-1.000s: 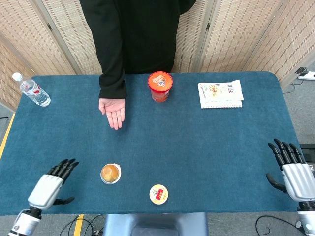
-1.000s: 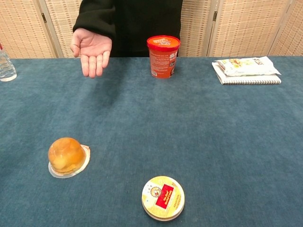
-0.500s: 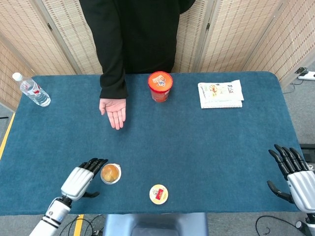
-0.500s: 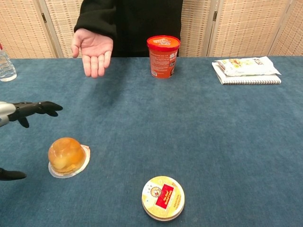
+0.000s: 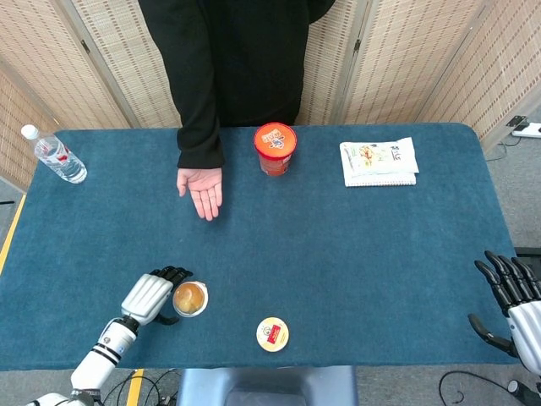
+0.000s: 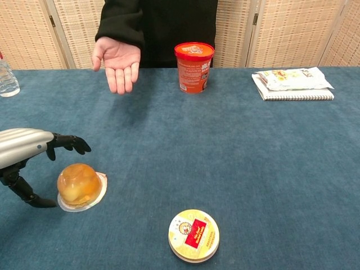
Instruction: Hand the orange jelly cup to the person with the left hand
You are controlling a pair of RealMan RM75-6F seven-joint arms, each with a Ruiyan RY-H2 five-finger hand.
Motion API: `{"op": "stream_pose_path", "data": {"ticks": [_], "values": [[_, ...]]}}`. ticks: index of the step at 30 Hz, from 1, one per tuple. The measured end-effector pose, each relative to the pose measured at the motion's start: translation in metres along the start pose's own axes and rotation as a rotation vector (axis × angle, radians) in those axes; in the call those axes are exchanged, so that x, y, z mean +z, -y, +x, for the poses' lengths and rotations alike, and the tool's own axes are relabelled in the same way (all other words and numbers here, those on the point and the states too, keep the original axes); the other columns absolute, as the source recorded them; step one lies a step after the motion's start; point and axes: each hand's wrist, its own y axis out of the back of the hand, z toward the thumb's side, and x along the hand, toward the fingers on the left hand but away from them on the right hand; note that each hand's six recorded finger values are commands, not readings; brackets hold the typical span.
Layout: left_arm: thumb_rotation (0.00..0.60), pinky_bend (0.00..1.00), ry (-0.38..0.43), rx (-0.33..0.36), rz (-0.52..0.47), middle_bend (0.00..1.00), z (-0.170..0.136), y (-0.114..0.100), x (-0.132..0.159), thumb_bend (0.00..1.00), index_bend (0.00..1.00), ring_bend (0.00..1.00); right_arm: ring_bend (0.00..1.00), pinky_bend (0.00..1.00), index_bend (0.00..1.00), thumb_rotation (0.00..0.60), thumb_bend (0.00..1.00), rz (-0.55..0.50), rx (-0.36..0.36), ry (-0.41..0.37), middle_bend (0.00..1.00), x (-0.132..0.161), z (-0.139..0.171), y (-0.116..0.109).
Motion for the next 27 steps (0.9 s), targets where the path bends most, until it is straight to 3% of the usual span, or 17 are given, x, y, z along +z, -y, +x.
{"op": "stream_pose_path", "data": {"ticks": [12, 19, 27], "values": [[0.600, 0.39, 0.026, -0.013, -0.005, 0.29, 0.013, 0.012, 0.010, 0.15, 0.29, 0.25, 0.00, 0.00, 0.00, 0.600, 0.23, 0.005, -0.004, 0.012, 0.00, -0.002, 0.002, -0.001], [0.600, 0.51, 0.014, -0.019, -0.014, 0.41, 0.018, 0.017, 0.007, 0.16, 0.38, 0.39, 0.00, 0.00, 0.00, 0.600, 0.23, 0.004, -0.020, 0.017, 0.00, -0.003, 0.004, -0.004], [0.600, 0.55, 0.017, 0.004, -0.020, 0.53, 0.018, 0.014, 0.013, 0.17, 0.46, 0.46, 0.00, 0.00, 0.00, 0.600, 0.23, 0.013, -0.010, 0.012, 0.00, -0.002, 0.004, -0.001]]}}
